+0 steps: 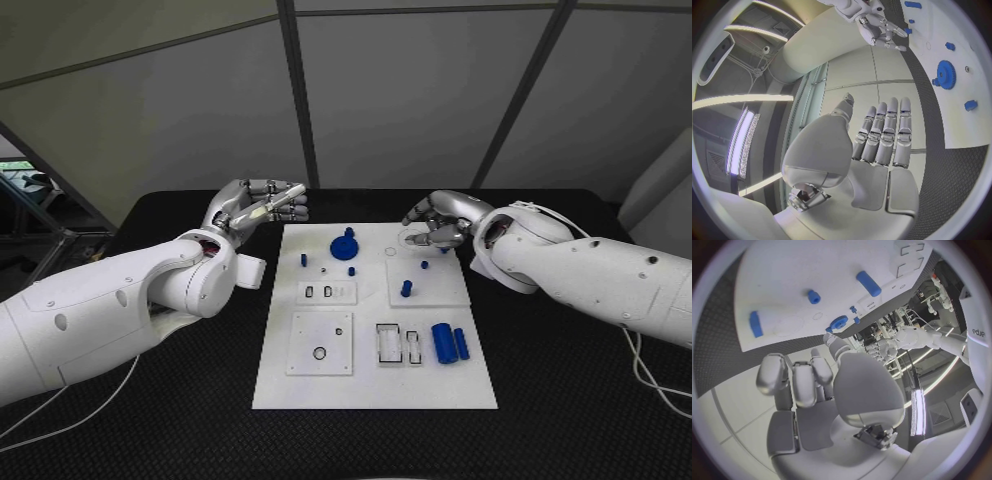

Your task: Assemble the parts on the task board

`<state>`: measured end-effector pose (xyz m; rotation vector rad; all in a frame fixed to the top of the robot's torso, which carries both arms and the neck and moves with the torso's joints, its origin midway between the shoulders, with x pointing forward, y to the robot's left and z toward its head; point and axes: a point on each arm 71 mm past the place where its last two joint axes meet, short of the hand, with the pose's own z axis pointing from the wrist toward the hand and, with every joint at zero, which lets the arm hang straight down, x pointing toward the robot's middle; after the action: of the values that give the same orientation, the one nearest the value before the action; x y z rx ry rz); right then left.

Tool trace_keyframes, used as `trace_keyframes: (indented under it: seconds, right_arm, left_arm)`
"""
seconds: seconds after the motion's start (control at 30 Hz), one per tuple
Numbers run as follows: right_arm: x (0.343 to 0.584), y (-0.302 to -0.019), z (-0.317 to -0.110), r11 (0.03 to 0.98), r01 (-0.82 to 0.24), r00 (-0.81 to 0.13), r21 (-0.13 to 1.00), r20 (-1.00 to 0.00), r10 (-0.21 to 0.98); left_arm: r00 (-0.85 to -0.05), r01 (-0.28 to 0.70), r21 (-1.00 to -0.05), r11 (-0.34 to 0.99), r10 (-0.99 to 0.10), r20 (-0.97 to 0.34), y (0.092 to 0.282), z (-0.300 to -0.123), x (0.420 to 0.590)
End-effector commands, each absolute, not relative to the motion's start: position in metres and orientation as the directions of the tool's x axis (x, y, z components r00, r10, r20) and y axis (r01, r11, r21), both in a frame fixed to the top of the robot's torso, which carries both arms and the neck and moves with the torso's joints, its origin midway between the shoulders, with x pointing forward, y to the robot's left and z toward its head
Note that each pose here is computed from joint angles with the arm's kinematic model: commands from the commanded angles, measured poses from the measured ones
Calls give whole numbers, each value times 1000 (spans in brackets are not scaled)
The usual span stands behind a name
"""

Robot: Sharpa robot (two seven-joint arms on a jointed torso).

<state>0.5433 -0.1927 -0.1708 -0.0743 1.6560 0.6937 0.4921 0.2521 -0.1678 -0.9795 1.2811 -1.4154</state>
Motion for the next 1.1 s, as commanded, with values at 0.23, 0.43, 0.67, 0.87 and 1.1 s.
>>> trace_keyframes:
  seconds: [0.23,0.43,0.67,0.87,1.1]
  right_arm:
    - [541,-250,-167,686,-299,-296,663,-748,594]
    - [543,-263,-168,678,-256,-293,689,-724,624]
    - [549,-272,-169,687,-235,-264,687,-726,636]
    - [556,-278,-169,741,-253,-199,622,-783,589]
    - [561,-271,-172,847,-338,-174,410,-912,372]
  left_arm:
    - [-227,140,-990,4,-973,-36,254,-170,496]
    - [-225,135,-991,5,-974,-36,254,-173,497]
    - [-224,128,-992,4,-974,-33,253,-176,497]
    - [-225,125,-992,4,-974,-32,253,-177,497]
    - [-227,121,-993,3,-973,-30,252,-179,497]
